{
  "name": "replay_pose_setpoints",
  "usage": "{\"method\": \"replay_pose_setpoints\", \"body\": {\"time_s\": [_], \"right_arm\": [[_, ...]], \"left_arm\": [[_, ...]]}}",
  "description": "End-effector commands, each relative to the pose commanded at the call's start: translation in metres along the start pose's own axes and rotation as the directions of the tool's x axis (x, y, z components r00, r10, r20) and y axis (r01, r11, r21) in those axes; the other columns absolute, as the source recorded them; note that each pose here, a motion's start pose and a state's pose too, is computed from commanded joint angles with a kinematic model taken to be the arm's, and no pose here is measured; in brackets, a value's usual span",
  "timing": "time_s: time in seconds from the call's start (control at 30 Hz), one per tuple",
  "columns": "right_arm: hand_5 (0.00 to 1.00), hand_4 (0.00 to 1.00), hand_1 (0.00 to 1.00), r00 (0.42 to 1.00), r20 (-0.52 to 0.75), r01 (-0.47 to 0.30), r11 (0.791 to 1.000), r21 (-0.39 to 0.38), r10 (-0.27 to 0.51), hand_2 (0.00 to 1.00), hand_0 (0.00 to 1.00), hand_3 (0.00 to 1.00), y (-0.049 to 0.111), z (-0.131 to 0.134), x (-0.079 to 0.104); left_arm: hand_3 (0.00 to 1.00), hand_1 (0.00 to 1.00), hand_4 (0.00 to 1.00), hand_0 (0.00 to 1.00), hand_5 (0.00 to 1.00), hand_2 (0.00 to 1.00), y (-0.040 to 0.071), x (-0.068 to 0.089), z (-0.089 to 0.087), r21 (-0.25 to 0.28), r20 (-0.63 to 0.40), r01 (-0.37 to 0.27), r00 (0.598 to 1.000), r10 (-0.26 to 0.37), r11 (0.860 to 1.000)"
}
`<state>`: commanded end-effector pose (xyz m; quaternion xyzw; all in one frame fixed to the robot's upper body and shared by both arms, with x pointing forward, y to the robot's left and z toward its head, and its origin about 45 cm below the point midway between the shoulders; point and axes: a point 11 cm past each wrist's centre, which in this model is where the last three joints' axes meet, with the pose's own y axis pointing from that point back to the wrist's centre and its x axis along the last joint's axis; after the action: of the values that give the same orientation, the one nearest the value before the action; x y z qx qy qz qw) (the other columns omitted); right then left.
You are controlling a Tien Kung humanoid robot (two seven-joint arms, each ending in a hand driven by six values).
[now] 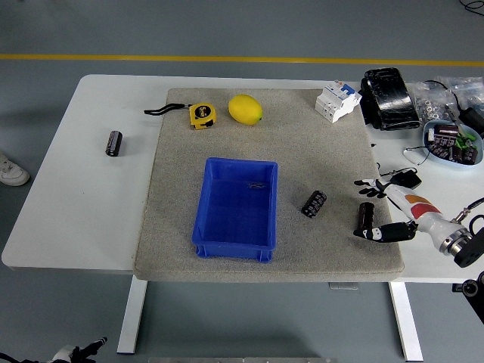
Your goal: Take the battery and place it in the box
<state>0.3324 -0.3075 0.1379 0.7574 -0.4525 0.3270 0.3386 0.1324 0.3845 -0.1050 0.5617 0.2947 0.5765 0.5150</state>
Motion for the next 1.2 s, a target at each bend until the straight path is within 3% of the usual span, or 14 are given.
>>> {"method": "replay_pose_setpoints", "body": {"time_s": [0.7,0.73,0.9,0.93,1.1,1.13,1.2], "right_arm": [[0.333,0.998,0.636,1.0,-0.031,-0.001,1.0,-0.021,0.001,0.657,0.607,0.789,-0.002,0.008,-0.005],[0.31,0.998,0.557,0.999,-0.042,-0.002,1.0,-0.02,0.001,0.595,0.477,0.759,-0.002,0.008,-0.005],[0.31,0.998,0.557,0.997,-0.081,-0.001,1.0,-0.02,-0.001,0.595,0.477,0.759,-0.002,0.009,-0.006],[0.218,0.998,0.536,0.996,-0.085,0.0,1.0,-0.02,-0.001,0.579,0.43,0.749,-0.002,0.009,-0.006],[0.218,0.998,0.536,0.995,-0.096,0.005,1.0,-0.021,-0.007,0.579,0.43,0.749,-0.002,0.01,-0.008],[0.134,0.998,0.529,0.995,-0.098,0.006,1.0,-0.021,-0.008,0.551,0.416,0.746,-0.002,0.011,-0.009],[0.134,0.998,0.529,0.995,-0.102,0.01,1.0,-0.021,-0.012,0.551,0.416,0.746,-0.002,0.011,-0.009]], "left_arm": [[0.729,0.636,0.727,0.692,0.726,0.744,0.0,0.001,0.004,-0.007,0.007,-0.001,1.0,0.001,1.0],[0.73,0.635,0.726,0.692,0.724,0.743,0.0,0.001,0.004,-0.008,0.008,0.0,1.0,0.0,1.0],[0.73,0.635,0.726,0.692,0.724,0.743,0.0,0.0,0.004,-0.008,0.007,0.0,1.0,0.0,1.0],[0.73,0.635,0.726,0.692,0.725,0.743,0.0,0.0,0.004,-0.008,0.007,0.0,1.0,0.0,1.0],[0.73,0.635,0.726,0.692,0.725,0.743,0.0,-0.001,0.003,-0.005,0.009,0.001,1.0,-0.001,1.0],[0.728,0.636,0.725,0.692,0.726,0.744,0.0,-0.001,0.003,-0.005,0.009,0.002,1.0,-0.001,1.0],[0.728,0.636,0.725,0.692,0.726,0.744,0.0,-0.001,0.003,-0.005,0.009,0.002,1.0,-0.002,1.0]]}}
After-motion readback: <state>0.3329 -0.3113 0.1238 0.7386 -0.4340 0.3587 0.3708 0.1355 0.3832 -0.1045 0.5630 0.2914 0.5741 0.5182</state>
